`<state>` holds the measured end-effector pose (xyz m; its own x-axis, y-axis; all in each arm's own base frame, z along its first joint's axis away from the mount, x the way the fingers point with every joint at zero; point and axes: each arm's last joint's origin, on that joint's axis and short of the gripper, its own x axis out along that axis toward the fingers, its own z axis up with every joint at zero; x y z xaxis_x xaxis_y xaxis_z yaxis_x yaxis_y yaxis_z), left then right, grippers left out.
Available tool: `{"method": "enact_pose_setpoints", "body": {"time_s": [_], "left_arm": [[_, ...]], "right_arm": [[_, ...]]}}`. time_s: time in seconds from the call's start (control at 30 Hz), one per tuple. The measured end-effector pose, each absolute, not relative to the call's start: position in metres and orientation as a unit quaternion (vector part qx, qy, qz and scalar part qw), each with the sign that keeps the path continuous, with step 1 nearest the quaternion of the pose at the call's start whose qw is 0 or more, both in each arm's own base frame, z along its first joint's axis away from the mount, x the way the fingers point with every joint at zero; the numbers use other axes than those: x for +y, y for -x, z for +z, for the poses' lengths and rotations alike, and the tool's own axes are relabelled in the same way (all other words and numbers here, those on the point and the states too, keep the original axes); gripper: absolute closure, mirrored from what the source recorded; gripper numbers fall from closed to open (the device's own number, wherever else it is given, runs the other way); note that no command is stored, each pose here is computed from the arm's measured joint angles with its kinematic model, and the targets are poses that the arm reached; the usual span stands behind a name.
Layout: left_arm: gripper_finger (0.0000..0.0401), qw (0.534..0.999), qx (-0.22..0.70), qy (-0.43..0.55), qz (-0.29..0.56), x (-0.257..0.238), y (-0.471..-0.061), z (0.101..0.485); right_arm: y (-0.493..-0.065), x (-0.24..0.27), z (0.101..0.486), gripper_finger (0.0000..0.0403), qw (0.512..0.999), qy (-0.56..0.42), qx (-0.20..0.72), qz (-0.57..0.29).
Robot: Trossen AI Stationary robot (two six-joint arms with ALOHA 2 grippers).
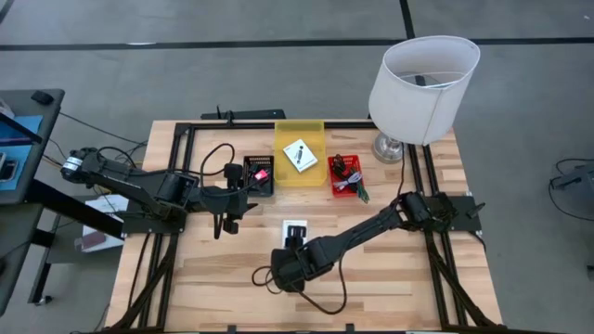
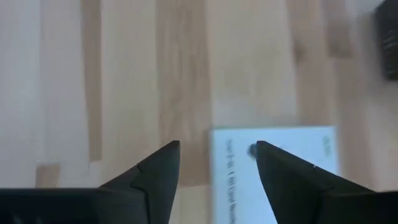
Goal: Pick and place items into bin
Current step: Put the white card reader box into the yellow bin
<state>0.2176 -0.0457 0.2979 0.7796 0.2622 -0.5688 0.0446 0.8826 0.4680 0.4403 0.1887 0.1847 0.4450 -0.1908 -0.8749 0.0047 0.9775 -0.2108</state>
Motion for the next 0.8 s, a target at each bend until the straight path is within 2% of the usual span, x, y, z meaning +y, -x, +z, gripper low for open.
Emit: {"method": "enact_pose_setpoints", "body": {"time_s": [0.33, 0.53, 0.7, 0.8], "left_arm": [[0.0223, 0.914, 0.327, -0.235, 0.060, -0.046, -0.218, 0.298], [0.0223, 0.914, 0.327, -0.235, 0.060, -0.046, -0.218, 0.298], [0.0223, 0.914, 0.327, -0.235, 0.060, -0.046, -0.218, 0.298], [0.0223, 0.914, 0.327, -0.235, 0.060, -0.046, -0.218, 0.298]], "right_arm": [[-0.420, 0.183, 0.140, 0.0194, 0.806, 0.075, 0.582, -0.071], [-0.417, 0.168, 0.125, 0.0195, 0.804, 0.070, 0.585, -0.086], [-0.417, 0.155, 0.110, 0.0215, 0.812, 0.050, 0.573, -0.096], [-0.415, 0.151, 0.105, 0.0243, 0.812, 0.050, 0.572, -0.103]]}}
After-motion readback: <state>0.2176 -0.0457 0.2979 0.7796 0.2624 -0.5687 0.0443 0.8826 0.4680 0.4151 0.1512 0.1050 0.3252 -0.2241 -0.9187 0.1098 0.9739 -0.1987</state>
